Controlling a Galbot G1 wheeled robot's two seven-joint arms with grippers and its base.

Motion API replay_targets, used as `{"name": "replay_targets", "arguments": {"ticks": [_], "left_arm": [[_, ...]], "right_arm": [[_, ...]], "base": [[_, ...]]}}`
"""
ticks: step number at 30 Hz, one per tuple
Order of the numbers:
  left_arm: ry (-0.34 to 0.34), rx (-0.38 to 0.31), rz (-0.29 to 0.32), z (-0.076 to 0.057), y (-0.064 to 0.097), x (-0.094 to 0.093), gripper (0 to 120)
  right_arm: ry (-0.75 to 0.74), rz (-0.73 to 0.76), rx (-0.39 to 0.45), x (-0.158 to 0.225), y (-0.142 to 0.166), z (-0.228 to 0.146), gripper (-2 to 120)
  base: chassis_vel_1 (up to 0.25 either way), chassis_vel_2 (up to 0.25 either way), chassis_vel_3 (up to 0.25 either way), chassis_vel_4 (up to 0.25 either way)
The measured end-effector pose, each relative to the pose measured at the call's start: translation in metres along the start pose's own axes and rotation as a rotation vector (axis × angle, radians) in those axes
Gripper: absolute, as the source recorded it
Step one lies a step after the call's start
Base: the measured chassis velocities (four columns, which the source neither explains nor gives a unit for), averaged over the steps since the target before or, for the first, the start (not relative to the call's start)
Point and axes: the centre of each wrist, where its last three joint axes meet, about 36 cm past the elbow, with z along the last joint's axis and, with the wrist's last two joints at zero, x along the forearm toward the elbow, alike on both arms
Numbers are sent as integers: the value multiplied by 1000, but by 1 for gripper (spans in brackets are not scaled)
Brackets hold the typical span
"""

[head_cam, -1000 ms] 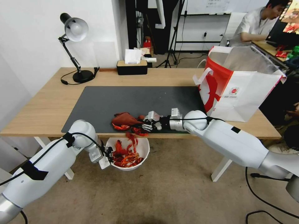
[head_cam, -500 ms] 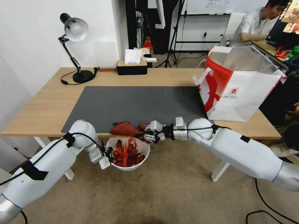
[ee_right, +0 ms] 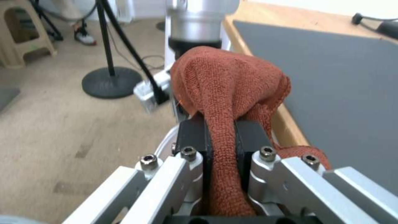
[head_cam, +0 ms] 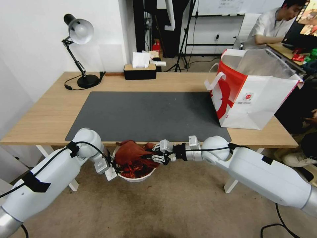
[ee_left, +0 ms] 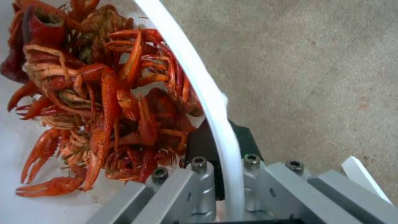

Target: Sweep shrimp from table into container with towel, then put container into takeout bag.

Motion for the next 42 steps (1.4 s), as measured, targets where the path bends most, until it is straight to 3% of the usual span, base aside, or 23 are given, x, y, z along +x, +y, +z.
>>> {"name": "replay_targets", "arguments": {"ticks": [7, 9, 12, 15, 19, 21, 22, 24, 28, 36, 41, 42], "left_arm": [[4, 2, 1, -2, -2, 1, 0], [0, 1, 2, -3, -2, 0, 0], [-2, 0, 2, -4, -2, -1, 0], [-4, 0, 0, -5, -2, -2, 0], [-5, -1, -2, -5, -2, -2, 0], [-9, -3, -3, -7, -1, -3, 0], [-9, -3, -3, -7, -1, -3, 0], [-13, -3, -1, -8, -2, -5, 0], [-16, -6, 0, -9, -2, -6, 0], [-15, -9, 1, -10, -2, -4, 0], [-15, -7, 5, -10, -3, -4, 0], [-15, -7, 6, -10, -4, -4, 0]], "right_arm": [[-126, 145, -80, 17, -4, -24, 7], [-199, 389, -181, 19, 3, -39, 7], [-207, 515, -229, 17, 8, -47, 7], [-123, 940, -397, 15, 13, -68, 7], [-67, 1113, -472, 16, 10, -69, 7], [0, 1289, -588, 12, 4, -66, 7], [0, 1289, -588, 12, 4, -66, 7], [5, 1335, -678, 6, 1, -63, 16], [-33, 1339, -724, 4, 3, -62, 29], [59, 1379, -696, 7, 5, -69, 57], [93, 1390, -690, 6, 7, -71, 67], [111, 1398, -688, 5, 7, -72, 76]], "base": [[0, 0, 0, 0], [0, 0, 0, 0], [0, 0, 0, 0], [0, 0, 0, 0], [0, 0, 0, 0], [0, 0, 0, 0], [0, 0, 0, 0], [0, 0, 0, 0], [0, 0, 0, 0], [0, 0, 0, 0], [0, 0, 0, 0], [0, 0, 0, 0]]}}
